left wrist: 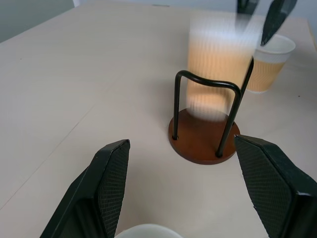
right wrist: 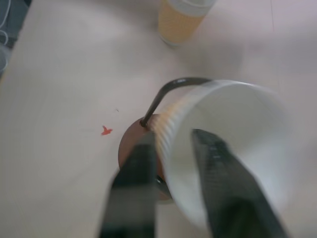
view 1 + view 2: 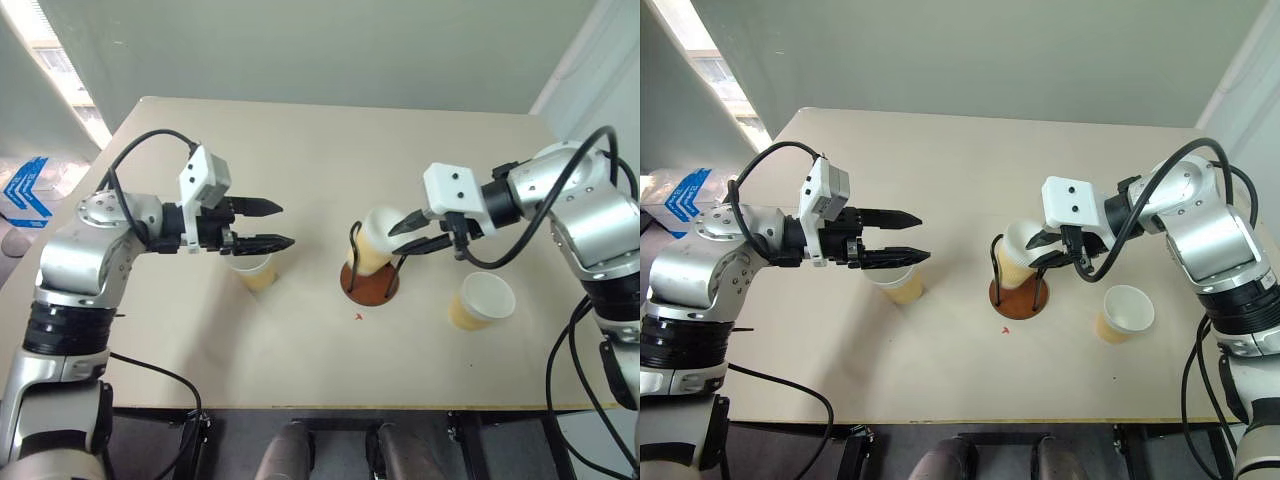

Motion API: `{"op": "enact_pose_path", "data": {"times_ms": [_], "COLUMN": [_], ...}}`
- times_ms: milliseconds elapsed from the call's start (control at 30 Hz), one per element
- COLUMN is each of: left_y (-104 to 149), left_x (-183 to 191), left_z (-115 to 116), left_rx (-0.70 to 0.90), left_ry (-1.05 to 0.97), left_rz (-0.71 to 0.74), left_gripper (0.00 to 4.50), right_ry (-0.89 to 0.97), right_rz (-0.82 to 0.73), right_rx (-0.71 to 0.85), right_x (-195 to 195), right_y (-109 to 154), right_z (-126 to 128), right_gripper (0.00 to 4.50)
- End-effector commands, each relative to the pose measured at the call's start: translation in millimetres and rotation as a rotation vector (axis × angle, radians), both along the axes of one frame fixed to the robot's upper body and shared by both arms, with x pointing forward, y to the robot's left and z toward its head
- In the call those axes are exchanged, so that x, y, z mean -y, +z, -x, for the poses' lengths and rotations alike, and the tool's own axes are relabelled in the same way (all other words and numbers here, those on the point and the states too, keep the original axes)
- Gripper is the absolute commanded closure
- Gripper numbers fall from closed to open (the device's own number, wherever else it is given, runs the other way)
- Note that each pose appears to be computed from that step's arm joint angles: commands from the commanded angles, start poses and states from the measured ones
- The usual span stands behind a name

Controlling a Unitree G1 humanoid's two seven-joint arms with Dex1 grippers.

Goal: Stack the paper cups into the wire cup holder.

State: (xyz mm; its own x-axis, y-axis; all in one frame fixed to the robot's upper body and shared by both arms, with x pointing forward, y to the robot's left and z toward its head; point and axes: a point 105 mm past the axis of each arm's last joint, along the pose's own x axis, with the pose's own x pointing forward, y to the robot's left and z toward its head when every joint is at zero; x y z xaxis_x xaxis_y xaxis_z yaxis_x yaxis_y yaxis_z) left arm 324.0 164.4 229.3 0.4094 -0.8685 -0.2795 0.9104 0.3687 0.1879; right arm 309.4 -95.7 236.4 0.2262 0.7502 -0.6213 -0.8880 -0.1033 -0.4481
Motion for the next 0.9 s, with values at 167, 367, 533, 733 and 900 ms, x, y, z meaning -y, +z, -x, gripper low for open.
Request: {"op": "enact_pose_path", "data": {"times_ms": [167, 367, 533, 733, 900], "left_y": [17.1, 9.9, 12.7, -6.8, -11.5], "left_x": [-12.9, -27.9, -42.4, -59.6, -54.7], "left_z": [13.8, 43.7, 48.7, 39.9, 17.9], "left_rx": [0.071, 0.062, 0.074, 0.063, 0.109], "left_ry": [0.028, -0.041, -0.079, -0.1, -0.101], "left_rz": [-0.021, -0.185, -0.243, -0.369, -0.414], "left_gripper": [0.84, 0.84, 0.84, 0.84, 0.84], "right_ry": [-0.081, -0.193, -0.194, -0.187, -0.178], "right_rz": [-0.153, -0.335, -0.401, -0.429, -0.447], "right_rx": [0.016, -0.084, -0.145, -0.162, -0.163], "right_x": [5.9, 26.8, 24.7, 17.3, 10.9], "right_y": [29.7, 54.6, 57.2, 52.7, 51.6], "right_z": [-2.3, -1.0, 6.4, 7.2, 10.0], "right_gripper": [1.53, 1.53, 1.53, 1.53, 1.53]}}
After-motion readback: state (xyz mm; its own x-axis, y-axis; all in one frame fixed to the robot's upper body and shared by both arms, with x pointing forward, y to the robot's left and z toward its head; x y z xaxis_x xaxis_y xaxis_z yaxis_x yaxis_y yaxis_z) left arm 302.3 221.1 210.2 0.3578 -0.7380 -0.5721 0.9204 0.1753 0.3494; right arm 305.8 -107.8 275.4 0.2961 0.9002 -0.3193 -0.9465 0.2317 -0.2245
